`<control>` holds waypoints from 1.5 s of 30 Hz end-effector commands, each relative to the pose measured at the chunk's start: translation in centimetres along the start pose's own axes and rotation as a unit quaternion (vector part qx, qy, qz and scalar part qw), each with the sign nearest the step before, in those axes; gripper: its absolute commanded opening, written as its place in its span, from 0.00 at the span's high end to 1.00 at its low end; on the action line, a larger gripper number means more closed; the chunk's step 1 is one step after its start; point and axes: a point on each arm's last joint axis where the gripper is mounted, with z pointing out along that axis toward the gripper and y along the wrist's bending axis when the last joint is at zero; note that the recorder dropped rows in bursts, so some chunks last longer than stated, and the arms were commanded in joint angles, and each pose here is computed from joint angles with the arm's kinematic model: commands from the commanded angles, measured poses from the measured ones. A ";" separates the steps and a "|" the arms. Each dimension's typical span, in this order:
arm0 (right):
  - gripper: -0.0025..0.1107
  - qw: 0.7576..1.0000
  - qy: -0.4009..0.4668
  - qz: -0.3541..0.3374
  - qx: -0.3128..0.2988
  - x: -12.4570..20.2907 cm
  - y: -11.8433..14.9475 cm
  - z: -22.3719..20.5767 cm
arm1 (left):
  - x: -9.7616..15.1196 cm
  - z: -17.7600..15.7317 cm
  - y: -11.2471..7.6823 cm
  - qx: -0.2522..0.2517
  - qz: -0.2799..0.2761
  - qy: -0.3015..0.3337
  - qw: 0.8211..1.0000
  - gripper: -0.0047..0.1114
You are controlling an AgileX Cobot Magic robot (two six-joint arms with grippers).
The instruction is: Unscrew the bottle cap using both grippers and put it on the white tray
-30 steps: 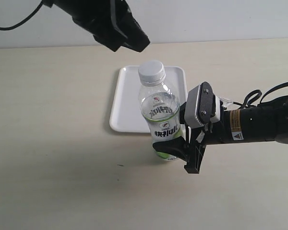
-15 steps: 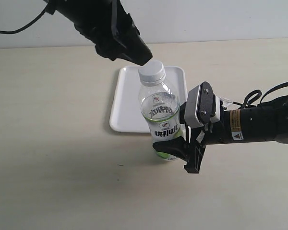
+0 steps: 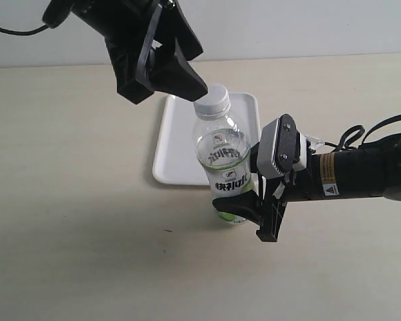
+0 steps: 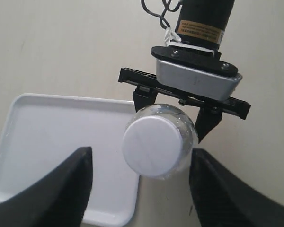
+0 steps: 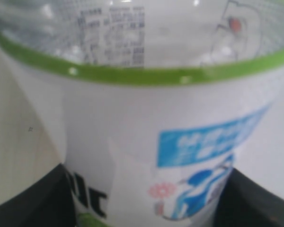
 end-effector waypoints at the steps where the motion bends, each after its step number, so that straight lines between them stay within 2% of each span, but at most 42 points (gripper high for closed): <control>1: 0.98 1.000 -0.023 -0.006 0.007 -0.8 -0.3 -0.1 | 0.2 1.5 0.2 0.019 -0.007 0.003 1.000 0.45; 5: 0.98 1.000 -0.019 -0.006 0.008 -0.7 -0.3 -0.1 | 0.6 2.5 0.5 0.027 -0.013 0.011 0.999 0.45; 28: 0.98 1.000 -0.020 -0.005 0.009 -0.8 -0.3 -0.1 | 0.6 3.4 0.4 0.052 -0.037 -0.003 0.998 0.45; 36: 0.98 1.000 -0.017 -0.004 0.010 -0.7 -0.3 -0.1 | 1.0 4.6 0.6 0.061 -0.062 0.002 0.996 0.45; 45: 0.98 1.000 -0.017 -0.004 0.010 -0.7 -0.3 -0.1 | 0.4 3.8 0.8 0.052 -0.059 -0.007 0.997 0.45</control>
